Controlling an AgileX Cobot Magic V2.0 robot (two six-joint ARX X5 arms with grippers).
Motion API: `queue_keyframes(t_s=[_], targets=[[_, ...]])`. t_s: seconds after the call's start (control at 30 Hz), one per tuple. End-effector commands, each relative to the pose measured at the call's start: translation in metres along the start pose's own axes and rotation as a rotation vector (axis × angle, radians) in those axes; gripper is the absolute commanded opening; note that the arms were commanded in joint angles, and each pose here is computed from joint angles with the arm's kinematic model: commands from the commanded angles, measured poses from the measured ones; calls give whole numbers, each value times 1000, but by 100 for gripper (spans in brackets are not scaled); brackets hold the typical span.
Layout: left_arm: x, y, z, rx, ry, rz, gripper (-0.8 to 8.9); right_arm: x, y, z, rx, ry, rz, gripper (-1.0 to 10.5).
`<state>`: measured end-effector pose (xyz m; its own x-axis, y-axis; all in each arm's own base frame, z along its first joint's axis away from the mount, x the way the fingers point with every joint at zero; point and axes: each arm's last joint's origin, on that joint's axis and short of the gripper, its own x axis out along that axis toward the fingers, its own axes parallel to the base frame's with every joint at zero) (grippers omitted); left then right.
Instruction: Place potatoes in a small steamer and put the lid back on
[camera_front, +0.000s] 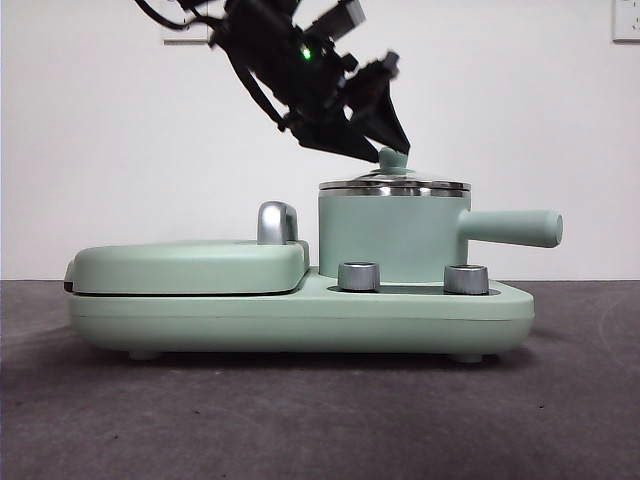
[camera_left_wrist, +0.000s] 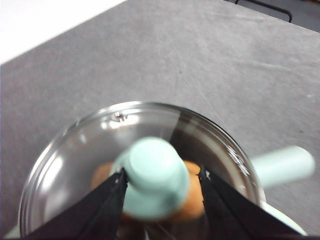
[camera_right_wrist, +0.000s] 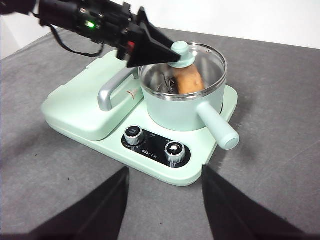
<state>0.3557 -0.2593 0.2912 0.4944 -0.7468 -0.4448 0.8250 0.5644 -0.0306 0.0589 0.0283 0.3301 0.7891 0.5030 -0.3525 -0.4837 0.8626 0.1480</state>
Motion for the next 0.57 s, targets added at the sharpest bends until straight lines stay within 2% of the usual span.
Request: queue_keyframes(t_s=[0.03, 0.2, 0.33, 0.57], targets=[[-26, -6, 17, -40, -22, -36, 248, -1, 1, 2, 8, -10, 6, 222], [-68, 1, 22, -185, 50, -51, 248, -1, 1, 1, 11, 9, 5, 223], [-99, 6, 15, -244, 99, -67, 248, -1, 1, 0, 12, 15, 4, 223], [-146, -6, -25, -323, 94, -22, 248, 16, -2, 4, 9, 77, 5, 224]])
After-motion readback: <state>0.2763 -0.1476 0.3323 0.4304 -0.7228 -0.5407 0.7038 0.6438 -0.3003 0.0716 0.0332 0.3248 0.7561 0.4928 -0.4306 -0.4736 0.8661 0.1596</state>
